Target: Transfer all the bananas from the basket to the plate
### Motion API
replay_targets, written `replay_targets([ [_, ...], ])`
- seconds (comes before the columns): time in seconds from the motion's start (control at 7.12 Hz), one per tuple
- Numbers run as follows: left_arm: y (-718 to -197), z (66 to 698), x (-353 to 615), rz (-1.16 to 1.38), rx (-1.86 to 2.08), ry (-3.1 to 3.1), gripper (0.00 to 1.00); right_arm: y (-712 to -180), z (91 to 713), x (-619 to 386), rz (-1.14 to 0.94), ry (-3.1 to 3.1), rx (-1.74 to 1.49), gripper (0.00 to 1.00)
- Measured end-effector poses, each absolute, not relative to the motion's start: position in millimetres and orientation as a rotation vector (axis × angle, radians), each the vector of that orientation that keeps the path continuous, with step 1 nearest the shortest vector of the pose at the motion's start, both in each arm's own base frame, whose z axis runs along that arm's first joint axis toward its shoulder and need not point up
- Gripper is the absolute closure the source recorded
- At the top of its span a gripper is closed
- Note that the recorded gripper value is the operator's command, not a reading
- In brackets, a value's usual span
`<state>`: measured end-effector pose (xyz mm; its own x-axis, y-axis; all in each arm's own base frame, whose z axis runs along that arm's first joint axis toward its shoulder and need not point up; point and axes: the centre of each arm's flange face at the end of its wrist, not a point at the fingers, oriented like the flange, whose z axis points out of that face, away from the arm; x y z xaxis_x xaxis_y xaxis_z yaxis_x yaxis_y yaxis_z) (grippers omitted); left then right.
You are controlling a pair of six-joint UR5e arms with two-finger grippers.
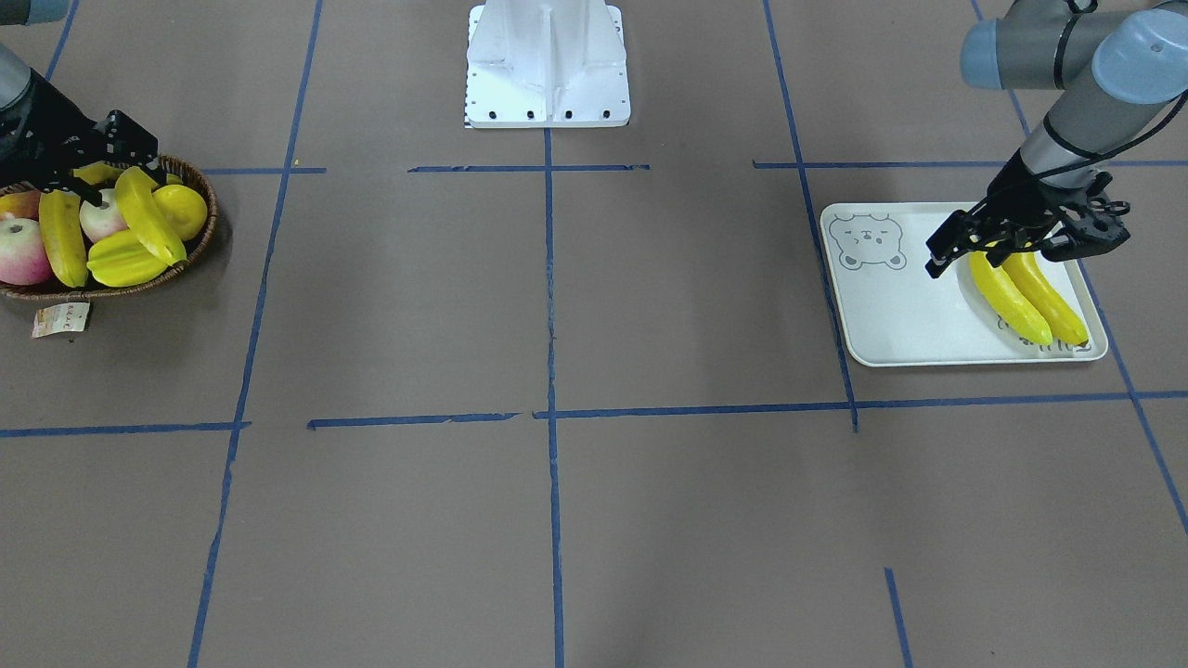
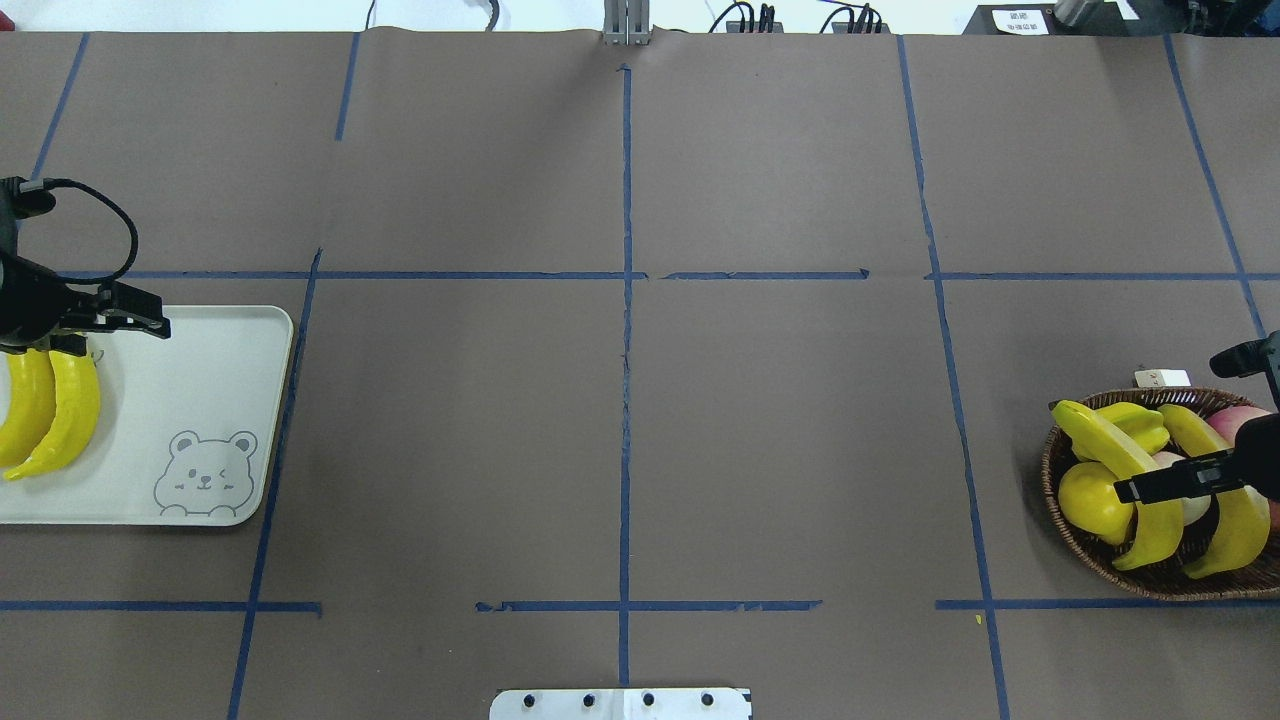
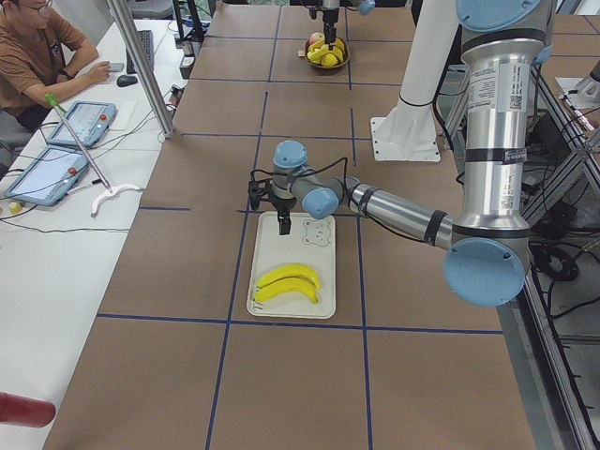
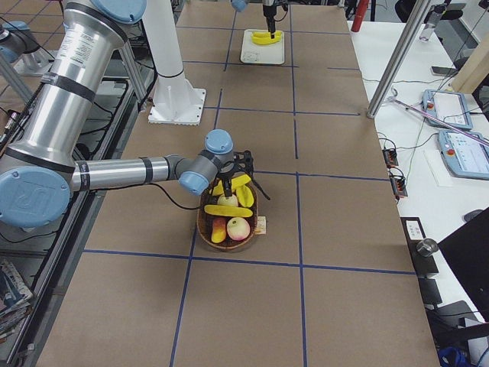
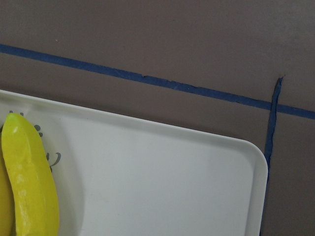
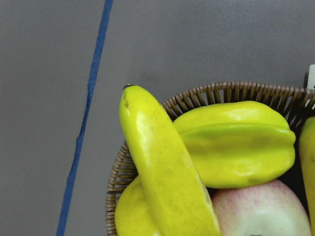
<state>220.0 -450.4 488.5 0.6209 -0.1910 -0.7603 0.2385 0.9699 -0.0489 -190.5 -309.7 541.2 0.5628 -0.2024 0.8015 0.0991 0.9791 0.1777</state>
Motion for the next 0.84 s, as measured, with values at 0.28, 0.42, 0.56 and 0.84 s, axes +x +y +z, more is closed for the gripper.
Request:
replay_targets([
  [0.28, -450.4, 488.8, 220.1, -0.247, 0.058, 0.866, 0.0, -309.1, 548.9, -191.7, -0.177, -0.949, 0.104, 0.54],
  [0.42, -450.4, 488.9, 220.1, -0.247, 0.058, 0.866, 0.0, -309.0, 551.8, -191.9, -0.176, -0.947, 0.099, 0.75],
  [0.56, -450.2, 489.3, 220.0, -0.247, 0.057, 0.866, 0.0, -308.4, 552.3, -192.2, -0.18, -0.951, 0.094, 0.88],
  [0.84, -450.1, 489.4, 219.9, -0.247, 0.057, 0.866, 0.0, -307.8, 551.6, -185.7, -0.19, -0.985, 0.068, 0.99],
])
